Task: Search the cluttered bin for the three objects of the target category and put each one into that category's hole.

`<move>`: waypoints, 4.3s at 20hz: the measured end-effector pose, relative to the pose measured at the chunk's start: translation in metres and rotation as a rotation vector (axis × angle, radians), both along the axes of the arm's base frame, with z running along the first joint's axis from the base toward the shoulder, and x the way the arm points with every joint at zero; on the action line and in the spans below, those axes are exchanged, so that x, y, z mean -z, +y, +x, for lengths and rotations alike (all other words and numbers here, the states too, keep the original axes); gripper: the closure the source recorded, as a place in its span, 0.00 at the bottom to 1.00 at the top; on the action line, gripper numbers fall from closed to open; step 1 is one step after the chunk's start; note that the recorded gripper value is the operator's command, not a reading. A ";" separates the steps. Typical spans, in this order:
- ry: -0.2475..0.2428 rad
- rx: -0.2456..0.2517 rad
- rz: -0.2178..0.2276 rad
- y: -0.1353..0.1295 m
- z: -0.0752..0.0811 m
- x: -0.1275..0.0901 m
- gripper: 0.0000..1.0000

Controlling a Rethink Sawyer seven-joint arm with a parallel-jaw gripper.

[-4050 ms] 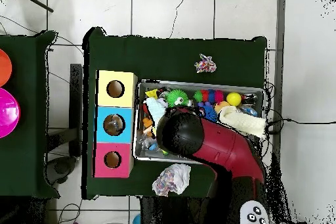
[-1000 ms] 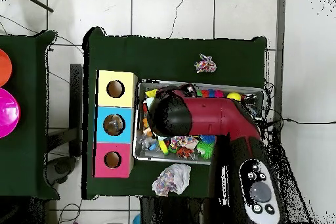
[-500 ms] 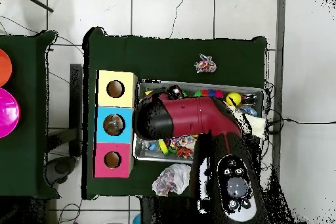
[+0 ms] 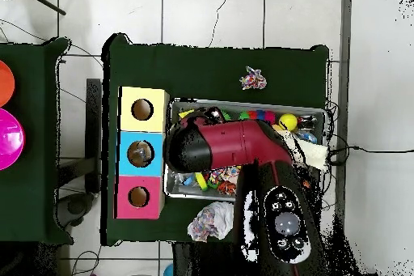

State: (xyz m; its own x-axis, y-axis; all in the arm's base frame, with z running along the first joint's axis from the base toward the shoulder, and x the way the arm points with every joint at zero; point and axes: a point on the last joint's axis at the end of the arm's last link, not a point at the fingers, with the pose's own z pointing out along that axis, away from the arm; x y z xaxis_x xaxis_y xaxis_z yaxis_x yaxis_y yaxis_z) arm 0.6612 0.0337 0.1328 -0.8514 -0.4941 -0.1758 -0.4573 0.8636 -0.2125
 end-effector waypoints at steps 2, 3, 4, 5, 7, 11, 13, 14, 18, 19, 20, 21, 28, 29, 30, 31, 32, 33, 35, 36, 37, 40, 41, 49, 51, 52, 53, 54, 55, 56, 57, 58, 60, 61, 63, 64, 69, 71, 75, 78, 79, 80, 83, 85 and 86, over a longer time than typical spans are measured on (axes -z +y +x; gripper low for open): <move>-0.007 -0.010 -0.002 0.000 -0.001 0.006 0.00; -0.012 -0.016 -0.002 0.000 -0.001 0.009 0.00; -0.015 -0.021 -0.003 0.000 -0.001 0.012 0.00; -0.017 -0.024 -0.003 0.000 -0.001 0.014 0.00; -0.019 -0.030 -0.005 0.001 -0.002 0.017 0.00; -0.009 -0.060 -0.021 0.004 -0.008 0.026 0.00; -0.006 -0.072 -0.027 0.006 -0.009 0.028 0.00; -0.006 -0.074 -0.028 0.006 -0.010 0.029 0.00; -0.009 -0.072 -0.029 0.005 -0.009 0.027 0.00; -0.011 -0.072 -0.030 0.004 -0.009 0.025 0.00; -0.013 -0.071 -0.030 0.003 -0.008 0.024 0.00; -0.016 -0.070 -0.031 0.003 -0.008 0.022 0.00; -0.056 -0.030 -0.017 -0.011 -0.008 -0.014 0.00; -0.060 -0.026 -0.015 -0.013 -0.009 -0.018 0.00; -0.063 -0.023 -0.015 -0.015 -0.010 -0.022 0.00; -0.068 -0.019 -0.016 -0.018 -0.013 -0.028 0.00; -0.069 -0.018 -0.018 -0.019 -0.014 -0.030 0.00; -0.071 -0.018 -0.020 -0.019 -0.016 -0.033 0.00; -0.071 -0.020 -0.022 -0.018 -0.019 -0.036 0.00; -0.070 -0.023 -0.024 -0.017 -0.022 -0.038 0.00; -0.069 -0.024 -0.024 -0.016 -0.023 -0.038 0.00; -0.061 -0.033 -0.025 -0.011 -0.030 -0.039 0.00; -0.055 -0.041 -0.025 -0.007 -0.034 -0.038 0.00; -0.021 -0.112 -0.036 0.026 -0.057 -0.029 0.00; -0.010 -0.126 -0.034 0.034 -0.064 -0.026 0.00; -0.008 -0.131 -0.033 0.037 -0.066 -0.025 0.00; -0.006 -0.136 -0.032 0.040 -0.068 -0.024 0.00; -0.004 -0.141 -0.031 0.042 -0.071 -0.023 0.00; -0.007 -0.143 -0.030 0.043 -0.071 -0.022 0.00; -0.009 -0.145 -0.029 0.044 -0.072 -0.022 0.00; -0.019 -0.147 -0.025 0.045 -0.072 -0.022 0.00; -0.023 -0.148 -0.024 0.045 -0.072 -0.021 0.00; -0.034 -0.149 -0.019 0.045 -0.072 -0.019 0.00; -0.047 -0.151 -0.011 0.045 -0.073 -0.014 0.00; -0.056 -0.153 -0.002 0.045 -0.076 -0.007 0.00; -0.058 -0.154 0.003 0.045 -0.078 -0.004 0.00; -0.047 -0.150 0.024 0.044 -0.087 0.013 0.00; -0.034 -0.144 0.028 0.041 -0.089 0.020 0.00; -0.019 -0.133 0.031 0.036 -0.092 0.027 0.00; -0.010 -0.124 0.035 0.032 -0.094 0.031 0.00; -0.009 -0.122 0.035 0.031 -0.094 0.031 0.00; -0.007 -0.120 0.036 0.030 -0.094 0.032 0.00; 0.005 -0.107 0.040 0.024 -0.096 0.038 0.00; 0.010 -0.103 0.040 0.022 -0.097 0.040 0.00; 0.012 -0.102 0.040 0.021 -0.098 0.041 0.00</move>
